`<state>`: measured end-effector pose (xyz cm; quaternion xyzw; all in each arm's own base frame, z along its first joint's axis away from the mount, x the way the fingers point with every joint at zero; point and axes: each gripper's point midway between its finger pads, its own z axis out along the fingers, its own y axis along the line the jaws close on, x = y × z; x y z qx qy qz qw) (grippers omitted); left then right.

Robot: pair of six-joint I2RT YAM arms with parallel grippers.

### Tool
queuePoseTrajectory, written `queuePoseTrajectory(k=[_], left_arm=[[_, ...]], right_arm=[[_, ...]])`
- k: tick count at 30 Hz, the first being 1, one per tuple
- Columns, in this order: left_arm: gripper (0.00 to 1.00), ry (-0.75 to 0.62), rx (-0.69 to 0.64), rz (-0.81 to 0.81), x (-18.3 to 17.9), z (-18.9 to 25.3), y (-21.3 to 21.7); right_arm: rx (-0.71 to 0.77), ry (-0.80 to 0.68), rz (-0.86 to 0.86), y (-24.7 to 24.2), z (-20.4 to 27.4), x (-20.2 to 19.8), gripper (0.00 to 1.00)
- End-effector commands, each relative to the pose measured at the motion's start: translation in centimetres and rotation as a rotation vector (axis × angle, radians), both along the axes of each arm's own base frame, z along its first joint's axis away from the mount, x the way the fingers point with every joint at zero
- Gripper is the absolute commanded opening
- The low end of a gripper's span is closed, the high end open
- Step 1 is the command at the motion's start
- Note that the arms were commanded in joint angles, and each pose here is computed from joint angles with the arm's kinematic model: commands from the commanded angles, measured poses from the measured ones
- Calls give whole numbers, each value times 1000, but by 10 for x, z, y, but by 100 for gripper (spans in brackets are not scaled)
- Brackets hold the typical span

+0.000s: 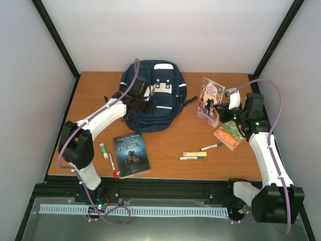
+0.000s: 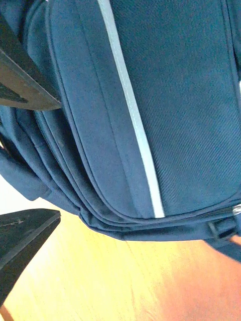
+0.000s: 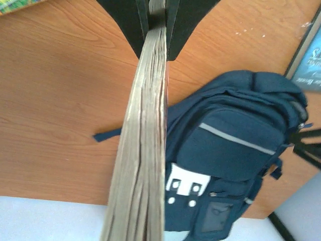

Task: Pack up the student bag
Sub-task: Place the book at the center of the board.

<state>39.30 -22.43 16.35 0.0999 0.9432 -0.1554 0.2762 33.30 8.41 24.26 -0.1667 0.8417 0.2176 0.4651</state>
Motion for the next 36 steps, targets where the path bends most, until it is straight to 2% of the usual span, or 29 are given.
queuePoseTrajectory(k=[1, 6, 10, 14, 18, 23, 29, 32, 36], left_arm=[[56, -53, 255, -231, -6, -22, -16], [52, -37, 447, -337, -11, -53, -32], [50, -17, 506, -399, -20, -70, -48], [50, -20, 577, -412, -21, -84, -52], [48, -49, 652, -352, -7, -87, -44], [42, -62, 639, -357, -3, -86, -50], [16, -77, 630, -352, -1, -81, -56], [2, -127, 573, -331, 0, -57, -66], [1, -218, 473, -272, 6, -7, -74]], right_arm=[[-2, -52, -84, -20, 17, 4, 3], [-4, -90, -121, -33, 27, 2, 3], [3, -61, -110, -32, 17, 6, 3], [14, -36, -91, -30, 11, 8, 3], [7, -52, -96, -31, 14, 7, 3], [6, -49, -96, -31, 13, 7, 3], [2, -49, -92, -31, 12, 8, 3], [4, -44, -96, -32, 11, 8, 3], [20, -36, -102, -31, 14, 8, 3]])
